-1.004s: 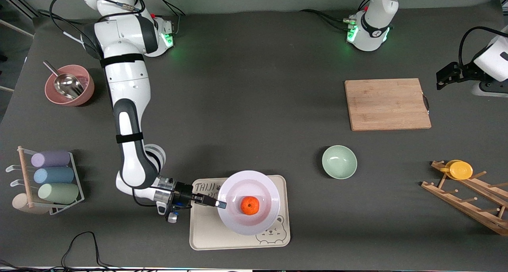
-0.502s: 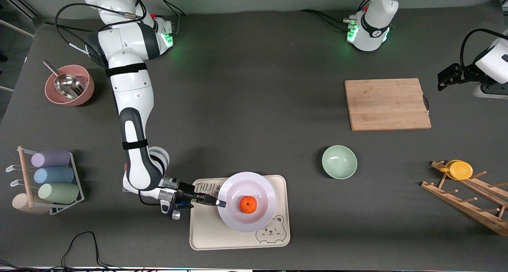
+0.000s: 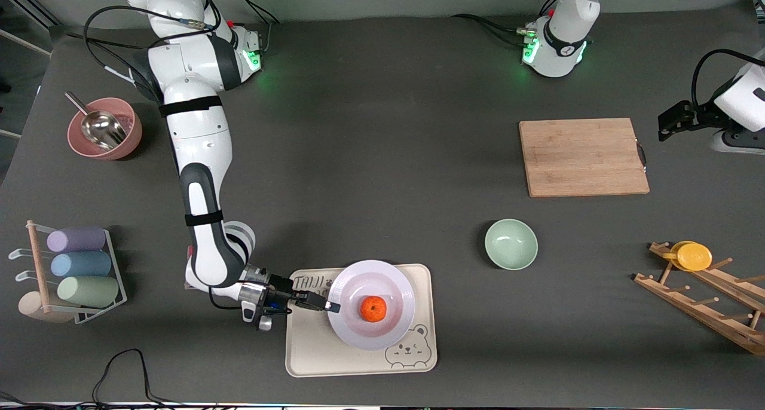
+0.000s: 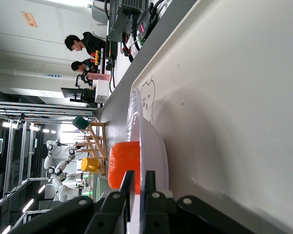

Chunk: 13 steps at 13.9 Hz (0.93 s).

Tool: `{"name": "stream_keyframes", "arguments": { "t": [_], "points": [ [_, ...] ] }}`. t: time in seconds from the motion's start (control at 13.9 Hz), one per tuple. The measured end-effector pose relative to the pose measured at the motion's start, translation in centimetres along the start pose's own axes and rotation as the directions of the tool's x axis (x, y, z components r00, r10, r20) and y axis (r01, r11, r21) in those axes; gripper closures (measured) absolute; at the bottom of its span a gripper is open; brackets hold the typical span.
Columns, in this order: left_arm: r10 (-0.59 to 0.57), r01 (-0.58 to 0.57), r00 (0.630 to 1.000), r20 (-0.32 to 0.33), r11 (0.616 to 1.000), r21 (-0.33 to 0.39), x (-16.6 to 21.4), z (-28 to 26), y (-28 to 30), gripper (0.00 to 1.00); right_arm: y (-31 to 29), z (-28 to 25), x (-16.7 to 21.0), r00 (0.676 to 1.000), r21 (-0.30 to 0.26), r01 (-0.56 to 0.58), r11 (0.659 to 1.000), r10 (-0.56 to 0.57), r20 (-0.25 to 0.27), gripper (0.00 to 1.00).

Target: Place orange and plate with both arms

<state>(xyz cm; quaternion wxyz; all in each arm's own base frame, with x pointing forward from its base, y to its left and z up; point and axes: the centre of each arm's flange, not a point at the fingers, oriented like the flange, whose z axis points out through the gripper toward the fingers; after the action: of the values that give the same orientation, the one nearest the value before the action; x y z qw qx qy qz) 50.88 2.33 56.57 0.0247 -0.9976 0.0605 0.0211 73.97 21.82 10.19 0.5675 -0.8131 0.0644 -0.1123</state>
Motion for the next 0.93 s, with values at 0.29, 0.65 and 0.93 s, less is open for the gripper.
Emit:
{"name": "stream_keyframes", "arguments": {
  "t": [0.29,0.65,0.93],
  "points": [
    [-0.011,0.011,1.000,0.002,1.000,-0.001,0.0,0.1,-0.6,0.00,0.0,0.0,0.0,1.000,0.001,0.001,1.000,-0.001,0.000,0.48],
    [-0.017,0.017,1.000,0.002,1.000,-0.002,0.1,0.4,-0.9,0.00,-0.4,0.0,0.2,1.000,-0.010,0.020,1.000,-0.020,0.011,0.26],
    [-0.017,0.017,1.000,0.004,1.000,-0.002,0.2,0.6,-0.9,0.00,-2.1,-1.7,1.7,0.995,-0.107,0.072,0.992,-0.065,0.072,0.24]
  ]
}}
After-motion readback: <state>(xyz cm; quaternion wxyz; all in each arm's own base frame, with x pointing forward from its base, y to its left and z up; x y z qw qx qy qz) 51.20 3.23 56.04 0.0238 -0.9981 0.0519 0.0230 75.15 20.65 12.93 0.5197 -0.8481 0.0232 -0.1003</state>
